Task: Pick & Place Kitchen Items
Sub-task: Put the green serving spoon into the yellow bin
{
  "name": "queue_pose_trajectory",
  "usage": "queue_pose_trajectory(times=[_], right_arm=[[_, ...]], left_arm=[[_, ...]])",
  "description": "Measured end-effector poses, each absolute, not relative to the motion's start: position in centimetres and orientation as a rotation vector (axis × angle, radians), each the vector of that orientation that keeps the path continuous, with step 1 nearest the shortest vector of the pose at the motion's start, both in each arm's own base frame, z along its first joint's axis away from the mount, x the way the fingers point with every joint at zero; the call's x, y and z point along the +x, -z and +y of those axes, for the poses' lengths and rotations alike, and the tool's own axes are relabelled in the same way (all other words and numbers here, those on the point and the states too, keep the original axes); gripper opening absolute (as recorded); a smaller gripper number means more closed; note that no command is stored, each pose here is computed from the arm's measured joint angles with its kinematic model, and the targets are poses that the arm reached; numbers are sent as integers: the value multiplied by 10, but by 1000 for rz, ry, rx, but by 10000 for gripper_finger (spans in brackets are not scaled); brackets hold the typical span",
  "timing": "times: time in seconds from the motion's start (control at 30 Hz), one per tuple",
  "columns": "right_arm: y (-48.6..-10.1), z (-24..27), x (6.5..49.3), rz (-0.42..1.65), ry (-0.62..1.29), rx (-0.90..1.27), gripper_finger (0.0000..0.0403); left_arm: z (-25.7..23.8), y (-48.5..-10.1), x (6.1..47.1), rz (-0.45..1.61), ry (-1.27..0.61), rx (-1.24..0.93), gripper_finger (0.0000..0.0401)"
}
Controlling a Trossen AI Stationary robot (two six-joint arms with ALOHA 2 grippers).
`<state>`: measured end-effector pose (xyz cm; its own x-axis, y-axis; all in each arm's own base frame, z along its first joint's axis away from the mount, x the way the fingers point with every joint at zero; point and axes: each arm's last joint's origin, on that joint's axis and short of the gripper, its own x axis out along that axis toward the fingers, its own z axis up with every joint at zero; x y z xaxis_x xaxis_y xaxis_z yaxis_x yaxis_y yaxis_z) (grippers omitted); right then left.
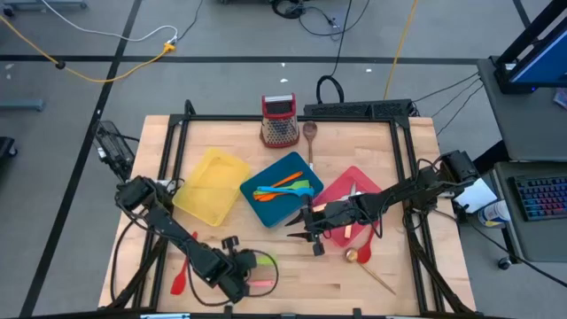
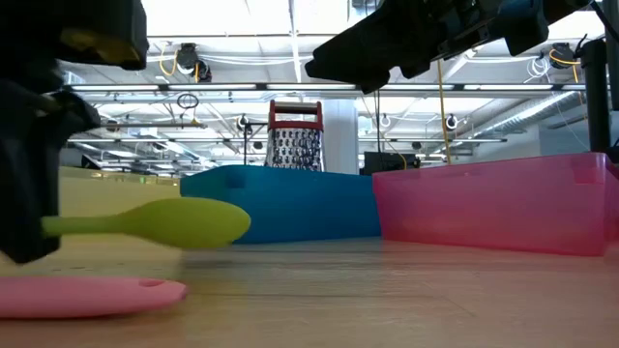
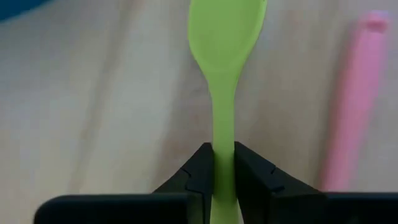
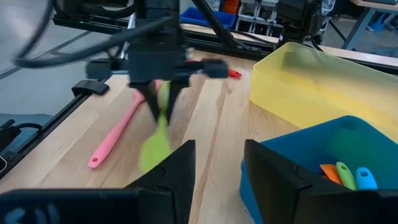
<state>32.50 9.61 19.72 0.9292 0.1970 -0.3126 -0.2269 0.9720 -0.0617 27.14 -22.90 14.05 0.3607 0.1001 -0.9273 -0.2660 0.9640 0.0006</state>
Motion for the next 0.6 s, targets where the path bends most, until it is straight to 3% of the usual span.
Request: queue_pose_trajectory(times=[0.13,0.6], right_arm=[[-197,96,325,310,-218,-99,130],[-197,96,325,311,-218,-98,130]], left_arm=[[-216,-155,267,1159,-345,-166,39],[-151,-236,218,1060,-780,-178,48]])
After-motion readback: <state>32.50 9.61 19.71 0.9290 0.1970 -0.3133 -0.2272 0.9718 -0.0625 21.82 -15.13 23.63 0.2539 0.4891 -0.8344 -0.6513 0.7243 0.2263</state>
